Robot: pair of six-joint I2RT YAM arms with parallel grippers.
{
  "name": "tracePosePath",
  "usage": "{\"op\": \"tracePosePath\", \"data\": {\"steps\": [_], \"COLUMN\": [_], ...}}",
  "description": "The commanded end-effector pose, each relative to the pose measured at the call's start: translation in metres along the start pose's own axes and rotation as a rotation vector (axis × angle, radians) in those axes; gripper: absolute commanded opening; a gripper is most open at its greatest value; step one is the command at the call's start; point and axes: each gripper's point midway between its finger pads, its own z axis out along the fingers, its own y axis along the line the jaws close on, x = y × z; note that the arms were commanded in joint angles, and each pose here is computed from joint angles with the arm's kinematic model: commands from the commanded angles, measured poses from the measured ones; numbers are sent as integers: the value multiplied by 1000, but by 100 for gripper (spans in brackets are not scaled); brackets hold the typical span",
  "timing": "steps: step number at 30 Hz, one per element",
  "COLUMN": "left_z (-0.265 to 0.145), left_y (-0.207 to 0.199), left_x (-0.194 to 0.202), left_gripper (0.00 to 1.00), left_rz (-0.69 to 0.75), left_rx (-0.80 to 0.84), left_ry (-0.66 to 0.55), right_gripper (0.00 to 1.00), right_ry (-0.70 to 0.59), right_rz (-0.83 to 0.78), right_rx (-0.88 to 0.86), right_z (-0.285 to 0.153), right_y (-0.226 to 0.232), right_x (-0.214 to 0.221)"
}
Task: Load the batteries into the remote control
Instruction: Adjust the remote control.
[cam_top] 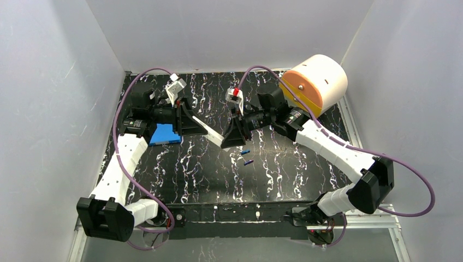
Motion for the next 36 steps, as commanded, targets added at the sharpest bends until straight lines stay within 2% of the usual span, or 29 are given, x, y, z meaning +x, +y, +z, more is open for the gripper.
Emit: {"op": "tracePosePath", "data": {"steps": [1, 7, 14, 18, 21, 23, 26, 31, 36], "left_z": [-2, -1, -1, -1, -1, -1, -1, 0, 0], "left_y": [-20, -18, -16, -11, -8, -9, -9, -7, -6], "left_x": [4, 7, 7, 6, 2, -1, -4, -10, -8], "left_gripper": [33, 47, 53, 69, 76, 76, 72, 55, 49], "left_rz": [16, 4, 3, -2, -1, 1, 3, 11, 6], "left_rx": [62, 54, 42, 16, -5, -4, -8, -22, -24], "left_ry": [19, 19, 17, 13, 9, 9, 7, -6, -8], "right_gripper": [19, 19, 18, 18, 18, 18, 18, 18, 17], "right_ry": [-48, -60, -81, -102, -104, -98, -90, -88, -129], "right_rz": [-69, -75, -77, -88, -94, -87, -79, -74, -85], "right_rx": [35, 54, 79, 84, 55, 48, 37, 31, 56], "right_z": [-12, -15, -16, -18, -18, -18, -17, -15, -17], "right_y": [5, 2, -2, -2, 4, 4, 4, 3, 2], "right_x": [-23, -27, -27, -29, -26, -23, -20, -18, -28]}}
